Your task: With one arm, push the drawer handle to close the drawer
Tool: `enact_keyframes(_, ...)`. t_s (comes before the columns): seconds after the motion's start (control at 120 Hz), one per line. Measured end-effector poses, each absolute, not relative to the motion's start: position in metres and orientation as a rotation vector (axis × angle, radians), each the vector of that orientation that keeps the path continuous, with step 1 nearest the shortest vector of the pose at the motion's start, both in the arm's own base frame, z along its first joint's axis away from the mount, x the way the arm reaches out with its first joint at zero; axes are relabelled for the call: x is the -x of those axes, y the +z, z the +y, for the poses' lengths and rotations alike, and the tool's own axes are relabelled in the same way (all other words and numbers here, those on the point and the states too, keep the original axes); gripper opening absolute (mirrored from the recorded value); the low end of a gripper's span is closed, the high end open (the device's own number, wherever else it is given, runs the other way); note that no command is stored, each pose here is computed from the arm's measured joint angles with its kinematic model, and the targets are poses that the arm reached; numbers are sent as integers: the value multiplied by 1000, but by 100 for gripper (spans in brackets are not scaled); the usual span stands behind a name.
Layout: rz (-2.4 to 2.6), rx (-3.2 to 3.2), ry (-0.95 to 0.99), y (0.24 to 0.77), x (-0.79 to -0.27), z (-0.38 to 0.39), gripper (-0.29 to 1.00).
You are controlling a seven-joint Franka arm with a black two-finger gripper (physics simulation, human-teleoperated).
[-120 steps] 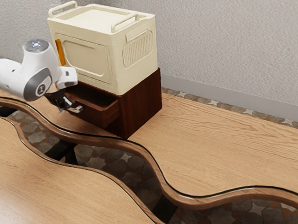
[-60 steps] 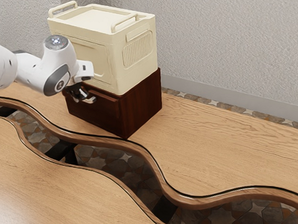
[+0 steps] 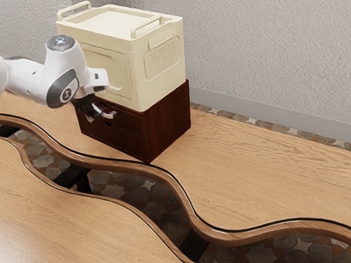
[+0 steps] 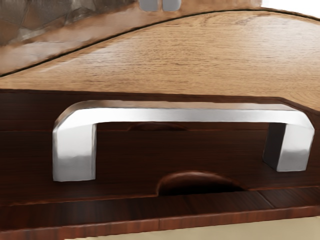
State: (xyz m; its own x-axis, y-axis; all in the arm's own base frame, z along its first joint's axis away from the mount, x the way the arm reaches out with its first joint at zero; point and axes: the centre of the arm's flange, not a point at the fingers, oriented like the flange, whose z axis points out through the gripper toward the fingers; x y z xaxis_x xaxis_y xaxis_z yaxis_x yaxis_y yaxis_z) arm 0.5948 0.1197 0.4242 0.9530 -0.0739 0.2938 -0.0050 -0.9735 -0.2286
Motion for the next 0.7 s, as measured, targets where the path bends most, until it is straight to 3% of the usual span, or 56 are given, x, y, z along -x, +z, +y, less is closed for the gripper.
enact_keyframes(0.25,146,3014,-369,511,-546,63,-6)
enact_keyframes(0.475,272,3093,-297,585,-484,11,39)
enact_keyframes(0.7,303,3052,-169,586,-469,-10,59)
